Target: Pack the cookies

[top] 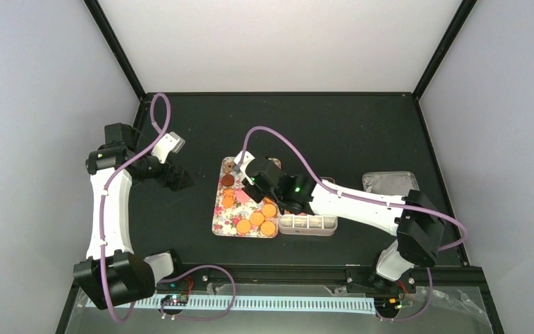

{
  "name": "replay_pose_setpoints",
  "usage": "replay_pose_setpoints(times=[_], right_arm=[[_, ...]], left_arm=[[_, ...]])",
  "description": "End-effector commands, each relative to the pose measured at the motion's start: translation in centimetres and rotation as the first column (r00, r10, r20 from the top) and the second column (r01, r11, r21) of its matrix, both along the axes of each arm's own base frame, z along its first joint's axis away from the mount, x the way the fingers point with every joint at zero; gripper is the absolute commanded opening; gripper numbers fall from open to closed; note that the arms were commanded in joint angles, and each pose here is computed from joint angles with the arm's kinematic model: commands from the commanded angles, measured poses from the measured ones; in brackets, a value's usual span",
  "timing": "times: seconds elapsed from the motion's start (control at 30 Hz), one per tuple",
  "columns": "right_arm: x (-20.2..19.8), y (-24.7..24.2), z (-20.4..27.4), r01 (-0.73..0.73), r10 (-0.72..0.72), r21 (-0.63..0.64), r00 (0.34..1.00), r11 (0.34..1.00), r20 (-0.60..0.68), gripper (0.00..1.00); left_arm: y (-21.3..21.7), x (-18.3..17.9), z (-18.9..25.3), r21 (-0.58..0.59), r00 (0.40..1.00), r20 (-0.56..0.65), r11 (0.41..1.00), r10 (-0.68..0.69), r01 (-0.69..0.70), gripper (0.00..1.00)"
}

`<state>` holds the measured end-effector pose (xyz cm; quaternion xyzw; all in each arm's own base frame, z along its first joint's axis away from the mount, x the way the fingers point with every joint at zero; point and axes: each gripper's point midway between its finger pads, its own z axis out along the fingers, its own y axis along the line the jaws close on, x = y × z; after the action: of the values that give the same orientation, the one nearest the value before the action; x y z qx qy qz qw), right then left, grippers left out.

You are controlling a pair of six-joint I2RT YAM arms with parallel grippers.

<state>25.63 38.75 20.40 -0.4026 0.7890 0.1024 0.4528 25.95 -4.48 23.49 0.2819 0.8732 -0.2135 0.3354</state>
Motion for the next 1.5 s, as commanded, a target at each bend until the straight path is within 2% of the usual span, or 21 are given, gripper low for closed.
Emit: replay_pose_setpoints(times=[0.0,0.1,0.23,0.4,0.7,0.93,1.07,1.2,1.47], right_arm=[[0.2,0.4,-1.1,0.004,-0.004,-0.002,1.0,1.0,-0.009,0.29],[0.3,0.4,-1.4,0.007,-0.007,0.0,1.0,1.0,-0.012,0.25],[0.6,0.3,-0.8,0.02,-0.02,0.028,1.0,0.999,-0.014,0.14],[0.8,0.4,2.4,0.016,-0.017,0.102,1.0,0.995,0.013,0.08],[0.2,-0.6,10.3,-0.024,0.005,0.259,0.997,0.966,0.073,0.07],[-1.4,-3.6,13.8,-0.073,0.085,0.426,0.996,0.902,-0.009,0.07],[-1.3,-8.0,14.6,-0.034,0.087,0.518,0.993,0.854,-0.078,0.07],[-1.3,-13.1,13.7,0.076,-0.042,0.489,0.996,0.869,-0.081,0.07],[-2.0,-19.8,9.7,0.271,-0.256,0.282,0.963,0.92,-0.089,0.07]], left_arm=[[0.2,0.1,1.3,0.011,0.999,0.037,1.0,0.002,-0.002,0.99],[0.1,0.1,1.3,0.009,0.999,0.035,1.0,0.001,-0.001,0.99],[0.2,0.1,1.2,0.012,0.999,0.036,1.0,0.0,0.0,0.99],[0.1,0.1,1.4,0.009,0.999,0.04,1.0,-0.002,0.002,0.99],[0.1,0.1,1.5,0.004,0.999,0.04,1.0,-0.002,0.001,0.99],[-0.1,0.0,1.7,-0.002,0.999,0.046,1.0,-0.008,0.008,0.99],[-0.4,-0.2,1.9,-0.015,0.999,0.05,1.0,-0.017,0.018,0.99],[-0.5,-0.1,1.7,-0.026,0.998,0.057,0.999,-0.026,0.027,0.99],[-1.0,0.1,2.0,-0.066,0.997,0.075,0.997,-0.038,0.043,0.99]])
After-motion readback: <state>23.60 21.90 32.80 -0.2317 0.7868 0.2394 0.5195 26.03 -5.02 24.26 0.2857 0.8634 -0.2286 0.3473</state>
